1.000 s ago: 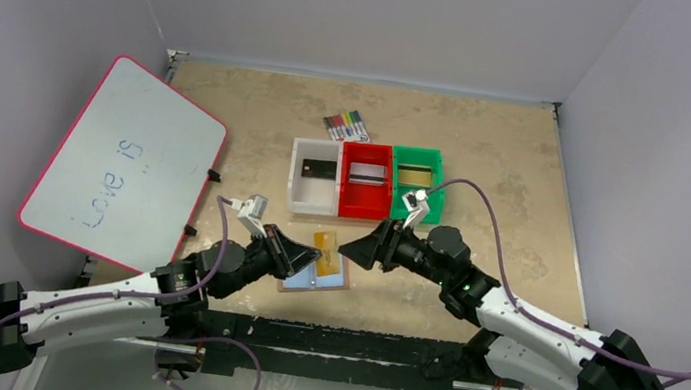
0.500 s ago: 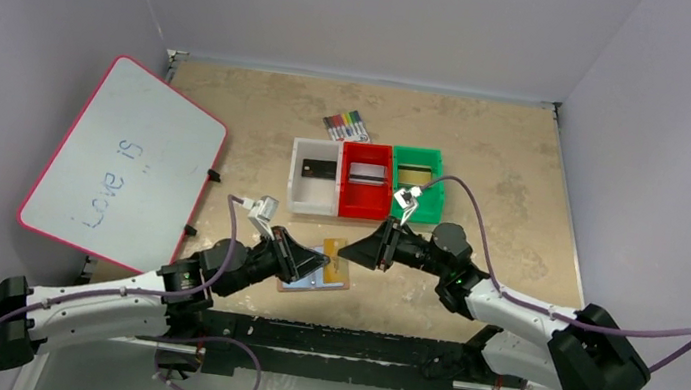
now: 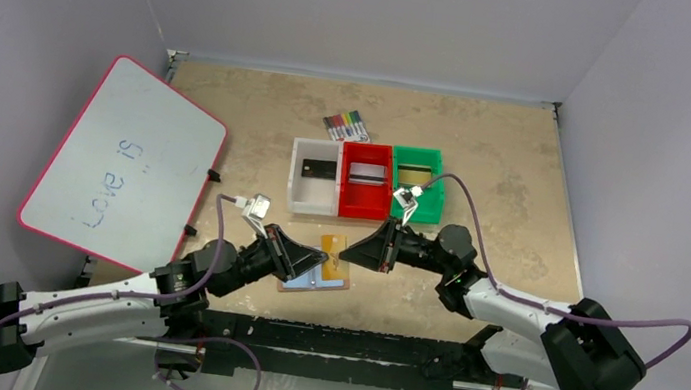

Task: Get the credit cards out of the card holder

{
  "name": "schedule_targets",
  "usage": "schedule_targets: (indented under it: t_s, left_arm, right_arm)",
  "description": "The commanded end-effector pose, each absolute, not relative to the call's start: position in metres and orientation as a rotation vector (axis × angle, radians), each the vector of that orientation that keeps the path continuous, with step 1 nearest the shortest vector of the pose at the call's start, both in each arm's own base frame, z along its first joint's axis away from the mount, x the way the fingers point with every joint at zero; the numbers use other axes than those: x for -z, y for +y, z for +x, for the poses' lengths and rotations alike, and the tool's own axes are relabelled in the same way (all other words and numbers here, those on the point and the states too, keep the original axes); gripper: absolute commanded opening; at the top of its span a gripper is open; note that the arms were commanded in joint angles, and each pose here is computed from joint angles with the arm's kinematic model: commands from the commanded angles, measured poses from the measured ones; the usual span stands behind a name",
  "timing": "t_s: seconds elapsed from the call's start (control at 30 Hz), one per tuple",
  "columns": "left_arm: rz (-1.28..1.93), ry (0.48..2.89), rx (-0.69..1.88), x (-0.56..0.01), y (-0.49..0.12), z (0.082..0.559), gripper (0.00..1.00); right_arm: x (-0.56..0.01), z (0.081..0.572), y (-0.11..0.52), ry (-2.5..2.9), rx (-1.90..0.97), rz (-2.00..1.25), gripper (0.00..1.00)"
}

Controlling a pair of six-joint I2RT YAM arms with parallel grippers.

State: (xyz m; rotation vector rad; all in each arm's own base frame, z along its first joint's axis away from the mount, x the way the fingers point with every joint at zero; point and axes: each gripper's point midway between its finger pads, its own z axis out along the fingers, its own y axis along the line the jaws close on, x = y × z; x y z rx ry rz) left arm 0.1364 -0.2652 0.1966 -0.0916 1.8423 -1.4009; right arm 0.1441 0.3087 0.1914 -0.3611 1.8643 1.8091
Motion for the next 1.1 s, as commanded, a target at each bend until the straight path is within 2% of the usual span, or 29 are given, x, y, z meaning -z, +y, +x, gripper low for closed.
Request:
schedule_targets:
  t_s: [0.0,0.23,0.37,0.5,0.7,0.87,1.07]
  left_arm:
    - [-0.097,1.792,1.406,-0.206,-0.263,0.14,0.0]
    - [-0.11,1.802,1.399,-0.204,-0.262,0.141,0.0]
    - [-0.123,1.809,1.39,-0.203,-0.261,0.142,0.12]
    - [-0.148,1.82,1.355,-0.201,-0.257,0.146,0.19]
    - [-0.188,1.849,1.269,-0.196,-0.247,0.153,0.45]
    - [-0.228,1.854,1.208,-0.192,-0.237,0.158,0.49]
    - [-0.238,1.857,1.169,-0.19,-0.231,0.161,0.54]
  right_arm:
    - [-0.211,0.135,0.308,1.761,-1.864,-0.443,0.16]
    - [-0.214,0.133,0.307,1.745,-1.869,-0.465,0.05]
    - [-0.214,0.135,0.307,1.75,-1.839,-0.468,0.0]
    - [-0.21,0.141,0.305,1.78,-1.785,-0.44,0.0]
    - [-0.205,0.157,0.302,1.837,-1.654,-0.383,0.0]
    - [-0.2,0.178,0.294,1.885,-1.475,-0.325,0.0]
    - [-0.202,0.214,0.265,1.895,-1.128,-0.247,0.0]
